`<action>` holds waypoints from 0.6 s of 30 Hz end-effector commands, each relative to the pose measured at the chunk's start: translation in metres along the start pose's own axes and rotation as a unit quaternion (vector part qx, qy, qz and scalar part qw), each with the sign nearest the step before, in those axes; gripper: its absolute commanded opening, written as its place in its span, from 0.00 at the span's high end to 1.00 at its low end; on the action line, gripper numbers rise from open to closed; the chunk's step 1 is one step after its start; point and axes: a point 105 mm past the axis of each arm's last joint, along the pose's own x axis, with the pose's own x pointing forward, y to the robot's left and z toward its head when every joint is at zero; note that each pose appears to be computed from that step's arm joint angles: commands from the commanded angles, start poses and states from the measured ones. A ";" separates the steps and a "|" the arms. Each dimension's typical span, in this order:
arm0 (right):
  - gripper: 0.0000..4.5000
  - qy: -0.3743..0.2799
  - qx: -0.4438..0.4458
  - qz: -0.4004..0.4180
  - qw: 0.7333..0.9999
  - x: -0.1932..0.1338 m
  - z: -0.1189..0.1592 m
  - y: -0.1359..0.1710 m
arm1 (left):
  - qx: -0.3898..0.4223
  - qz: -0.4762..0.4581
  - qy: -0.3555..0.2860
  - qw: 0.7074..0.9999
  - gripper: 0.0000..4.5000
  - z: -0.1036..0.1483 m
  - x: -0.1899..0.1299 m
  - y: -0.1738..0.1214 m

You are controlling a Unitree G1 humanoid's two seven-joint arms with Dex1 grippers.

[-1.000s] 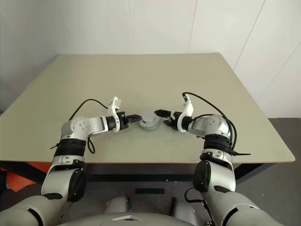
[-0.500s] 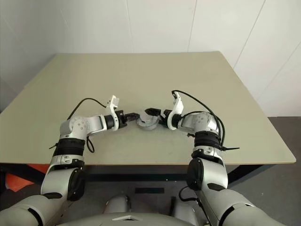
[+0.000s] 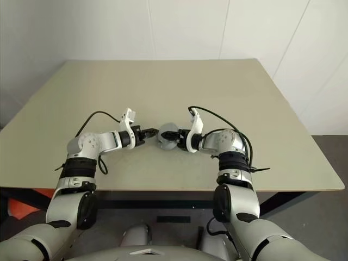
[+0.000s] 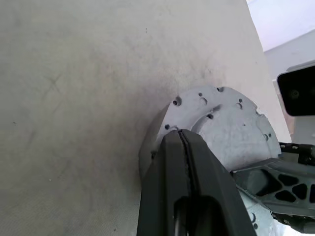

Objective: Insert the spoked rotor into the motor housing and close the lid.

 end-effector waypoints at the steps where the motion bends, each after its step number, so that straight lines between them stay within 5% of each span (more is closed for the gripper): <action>1: 0.50 -0.004 -0.014 0.018 1.000 0.004 0.005 0.013 | -0.003 -0.001 0.021 1.000 1.00 -0.010 0.007 -0.001; 7: 0.53 -0.036 -0.004 0.019 0.999 0.001 0.019 0.013 | 0.012 0.002 -0.007 1.000 1.00 -0.001 0.005 0.000; 11: 0.53 -0.101 0.014 0.045 0.994 -0.009 0.051 0.023 | 0.019 -0.011 -0.170 0.985 1.00 0.053 -0.011 -0.004; 18: 0.53 -0.147 0.011 0.086 0.985 -0.022 0.086 0.053 | -0.061 -0.014 -0.271 0.960 1.00 0.085 -0.041 0.017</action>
